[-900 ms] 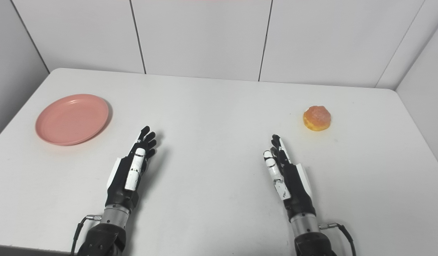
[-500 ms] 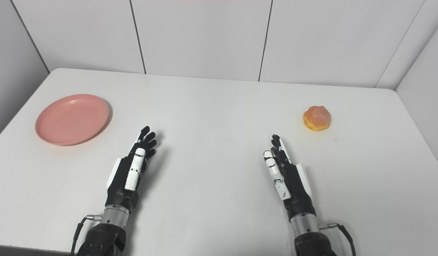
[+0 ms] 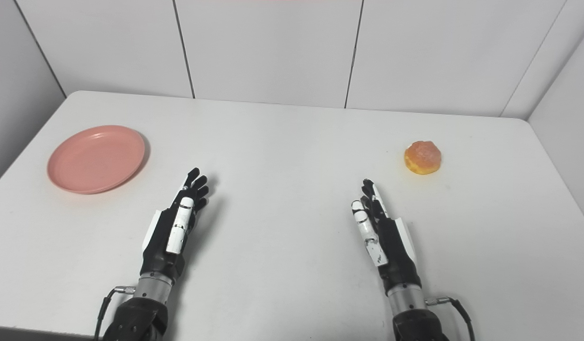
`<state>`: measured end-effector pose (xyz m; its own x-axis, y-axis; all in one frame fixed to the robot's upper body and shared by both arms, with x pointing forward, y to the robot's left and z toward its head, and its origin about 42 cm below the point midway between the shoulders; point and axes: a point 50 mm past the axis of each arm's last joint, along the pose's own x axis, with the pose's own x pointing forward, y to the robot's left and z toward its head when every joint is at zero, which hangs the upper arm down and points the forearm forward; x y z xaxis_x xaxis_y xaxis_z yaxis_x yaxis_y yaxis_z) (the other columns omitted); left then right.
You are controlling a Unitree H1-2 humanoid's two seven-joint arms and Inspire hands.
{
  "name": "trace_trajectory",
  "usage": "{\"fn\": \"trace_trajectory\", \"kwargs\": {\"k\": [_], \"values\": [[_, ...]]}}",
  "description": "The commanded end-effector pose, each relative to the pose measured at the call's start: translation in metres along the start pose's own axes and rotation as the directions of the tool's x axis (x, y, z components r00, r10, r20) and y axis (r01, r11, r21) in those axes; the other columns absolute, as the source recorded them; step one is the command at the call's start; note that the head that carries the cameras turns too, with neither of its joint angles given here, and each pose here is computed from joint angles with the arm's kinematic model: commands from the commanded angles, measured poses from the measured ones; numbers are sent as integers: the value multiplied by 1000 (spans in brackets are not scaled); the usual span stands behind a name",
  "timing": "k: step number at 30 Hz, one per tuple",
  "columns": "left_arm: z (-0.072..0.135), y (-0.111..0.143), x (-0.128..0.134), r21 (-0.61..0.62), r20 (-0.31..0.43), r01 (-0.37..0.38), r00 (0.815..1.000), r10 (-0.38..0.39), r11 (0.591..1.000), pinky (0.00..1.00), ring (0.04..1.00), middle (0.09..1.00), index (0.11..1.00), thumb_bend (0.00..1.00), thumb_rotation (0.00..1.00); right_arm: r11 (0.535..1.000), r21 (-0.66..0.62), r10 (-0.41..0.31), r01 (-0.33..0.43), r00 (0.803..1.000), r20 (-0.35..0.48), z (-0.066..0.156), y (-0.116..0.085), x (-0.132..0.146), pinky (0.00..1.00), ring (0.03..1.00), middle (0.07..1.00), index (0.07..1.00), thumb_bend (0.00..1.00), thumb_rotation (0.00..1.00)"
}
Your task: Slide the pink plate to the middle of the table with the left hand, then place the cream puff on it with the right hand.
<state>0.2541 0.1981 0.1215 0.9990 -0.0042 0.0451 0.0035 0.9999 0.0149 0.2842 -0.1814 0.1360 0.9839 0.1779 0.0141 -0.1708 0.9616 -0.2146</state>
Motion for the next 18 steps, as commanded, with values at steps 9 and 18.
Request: {"fn": "trace_trajectory", "kwargs": {"k": [9, 18], "values": [[-7, -4, -12, 0, -5, 3, 1000, -3, 1000, 969, 959, 959, 945, 456, 1000, 1000, 6, -16, 16, 998, 68, 12, -7, 5, 948, 955, 975, 976, 182, 1000], [-10, -25, -15, -11, -12, 1, 1000, -1, 1000, 922, 932, 951, 939, 456, 1000, 999, 32, 1, -4, 996, 94, 1, -18, 0, 979, 966, 980, 983, 139, 1000]]}}
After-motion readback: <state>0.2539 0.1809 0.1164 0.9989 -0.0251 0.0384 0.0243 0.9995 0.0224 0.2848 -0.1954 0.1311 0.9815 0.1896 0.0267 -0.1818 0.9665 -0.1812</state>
